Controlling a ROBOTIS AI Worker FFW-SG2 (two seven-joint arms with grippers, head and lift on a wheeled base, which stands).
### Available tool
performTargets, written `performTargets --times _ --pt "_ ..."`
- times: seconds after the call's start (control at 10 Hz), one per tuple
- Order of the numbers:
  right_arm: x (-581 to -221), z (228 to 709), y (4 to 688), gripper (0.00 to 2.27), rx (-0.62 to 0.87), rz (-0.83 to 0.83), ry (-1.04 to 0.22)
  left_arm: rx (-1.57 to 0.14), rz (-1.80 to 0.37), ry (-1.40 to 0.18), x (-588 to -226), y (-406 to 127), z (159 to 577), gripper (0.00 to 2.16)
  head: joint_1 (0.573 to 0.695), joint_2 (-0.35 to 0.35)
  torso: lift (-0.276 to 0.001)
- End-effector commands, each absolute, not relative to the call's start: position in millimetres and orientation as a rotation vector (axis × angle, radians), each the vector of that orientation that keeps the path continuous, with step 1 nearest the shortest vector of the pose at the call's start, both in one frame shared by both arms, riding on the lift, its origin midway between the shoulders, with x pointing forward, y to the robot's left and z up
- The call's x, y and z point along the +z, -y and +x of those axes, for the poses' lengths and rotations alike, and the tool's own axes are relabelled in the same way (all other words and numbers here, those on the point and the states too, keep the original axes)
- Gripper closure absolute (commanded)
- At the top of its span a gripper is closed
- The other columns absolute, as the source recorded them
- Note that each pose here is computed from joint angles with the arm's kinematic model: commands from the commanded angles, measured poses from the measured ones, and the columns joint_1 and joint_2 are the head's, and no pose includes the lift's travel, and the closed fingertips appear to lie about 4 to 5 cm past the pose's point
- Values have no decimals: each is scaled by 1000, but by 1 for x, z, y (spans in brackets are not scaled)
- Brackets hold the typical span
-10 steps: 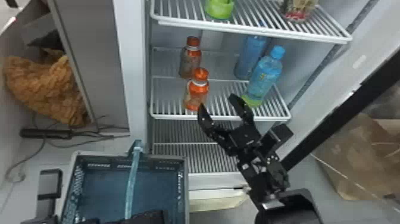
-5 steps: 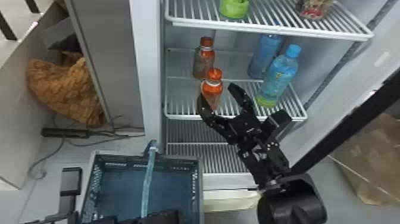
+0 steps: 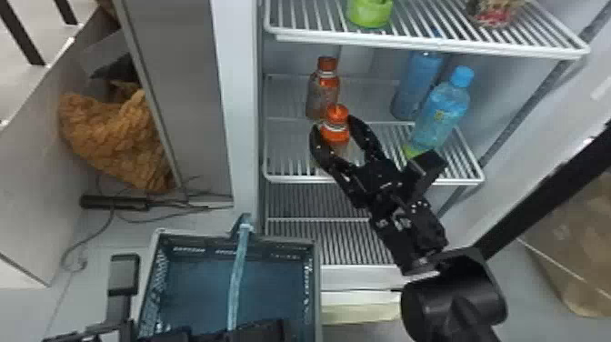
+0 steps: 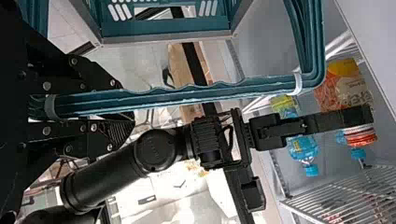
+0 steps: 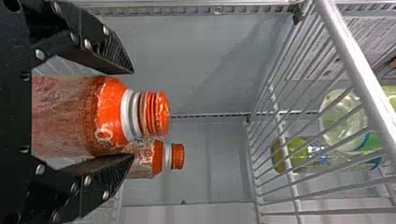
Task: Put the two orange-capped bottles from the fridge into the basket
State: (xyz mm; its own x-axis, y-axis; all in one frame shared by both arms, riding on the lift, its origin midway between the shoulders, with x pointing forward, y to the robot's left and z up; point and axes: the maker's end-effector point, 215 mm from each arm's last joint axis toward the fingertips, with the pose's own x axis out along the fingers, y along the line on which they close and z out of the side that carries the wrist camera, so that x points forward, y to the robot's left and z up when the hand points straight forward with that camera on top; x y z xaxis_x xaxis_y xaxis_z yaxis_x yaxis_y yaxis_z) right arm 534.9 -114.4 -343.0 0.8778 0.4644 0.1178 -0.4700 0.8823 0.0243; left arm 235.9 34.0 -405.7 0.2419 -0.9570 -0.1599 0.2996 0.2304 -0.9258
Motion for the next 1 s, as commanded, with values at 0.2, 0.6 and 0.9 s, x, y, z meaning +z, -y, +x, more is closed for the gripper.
performTargets --times 0.2,0.6,0.9 --pt "-335 531 117 717 478 67 108 -1048 -916 -908 -407 -36 236 1168 695 -120 -235" --pt "-273 480 126 717 502 26 144 -1052 -907 -906 -406 -35 239 1168 695 -138 -235" --pt "-278 436 132 717 531 65 6 -1065 -904 -908 -404 -30 237 1168 695 -155 -235"
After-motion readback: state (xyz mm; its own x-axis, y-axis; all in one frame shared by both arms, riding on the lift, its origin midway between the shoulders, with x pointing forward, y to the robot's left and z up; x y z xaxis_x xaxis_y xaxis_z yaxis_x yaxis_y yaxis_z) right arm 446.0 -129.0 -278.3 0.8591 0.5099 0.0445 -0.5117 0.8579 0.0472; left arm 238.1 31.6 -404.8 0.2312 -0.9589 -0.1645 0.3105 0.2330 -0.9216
